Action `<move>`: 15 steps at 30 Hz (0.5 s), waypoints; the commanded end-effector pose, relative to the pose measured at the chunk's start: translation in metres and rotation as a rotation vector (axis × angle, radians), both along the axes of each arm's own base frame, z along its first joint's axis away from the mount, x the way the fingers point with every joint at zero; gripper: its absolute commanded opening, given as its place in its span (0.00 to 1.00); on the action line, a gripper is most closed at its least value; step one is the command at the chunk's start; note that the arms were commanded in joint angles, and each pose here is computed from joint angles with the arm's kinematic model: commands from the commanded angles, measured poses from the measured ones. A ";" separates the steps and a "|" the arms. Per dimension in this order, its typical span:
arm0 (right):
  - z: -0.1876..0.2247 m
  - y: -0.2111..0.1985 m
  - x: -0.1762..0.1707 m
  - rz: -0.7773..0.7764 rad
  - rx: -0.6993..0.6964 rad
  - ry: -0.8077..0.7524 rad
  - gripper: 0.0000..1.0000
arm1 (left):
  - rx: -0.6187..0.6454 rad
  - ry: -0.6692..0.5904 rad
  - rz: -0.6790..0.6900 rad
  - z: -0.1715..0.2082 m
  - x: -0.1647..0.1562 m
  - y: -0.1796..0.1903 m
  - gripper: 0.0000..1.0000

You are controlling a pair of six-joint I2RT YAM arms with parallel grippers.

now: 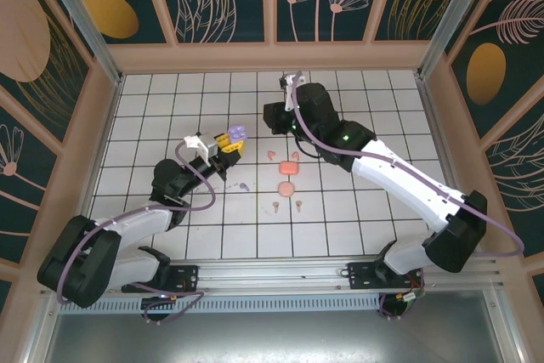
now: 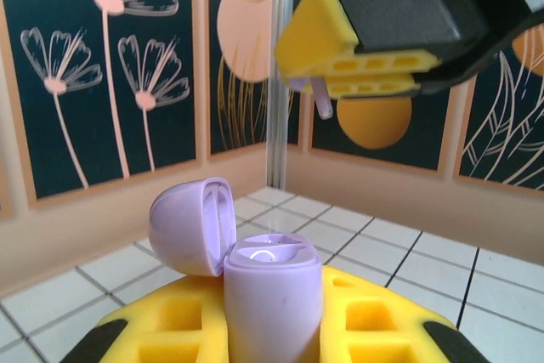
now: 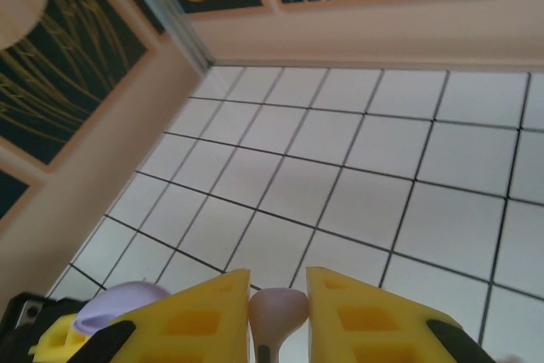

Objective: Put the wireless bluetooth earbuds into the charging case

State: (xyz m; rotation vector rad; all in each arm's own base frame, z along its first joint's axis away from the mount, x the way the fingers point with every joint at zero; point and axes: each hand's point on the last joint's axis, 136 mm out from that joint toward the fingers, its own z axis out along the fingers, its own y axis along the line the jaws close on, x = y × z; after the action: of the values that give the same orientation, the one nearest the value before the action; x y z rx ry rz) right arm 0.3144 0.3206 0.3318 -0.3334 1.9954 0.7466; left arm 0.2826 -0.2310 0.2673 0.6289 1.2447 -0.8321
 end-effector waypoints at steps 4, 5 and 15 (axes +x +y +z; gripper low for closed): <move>0.044 0.009 -0.028 0.171 0.111 -0.175 0.22 | -0.060 -0.177 -0.108 0.045 -0.010 -0.015 0.00; 0.047 0.009 -0.032 0.184 0.119 -0.188 0.22 | -0.067 -0.180 -0.120 0.047 -0.010 -0.016 0.00; 0.061 0.009 -0.061 0.305 0.202 -0.292 0.22 | -0.090 -0.189 -0.262 0.056 -0.018 -0.035 0.00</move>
State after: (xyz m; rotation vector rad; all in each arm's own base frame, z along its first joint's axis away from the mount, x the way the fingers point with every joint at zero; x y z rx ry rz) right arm 0.2679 0.3251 0.3698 -0.5403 1.7257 0.9548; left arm 0.2795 -0.2593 0.3030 0.7382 1.0616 -0.9646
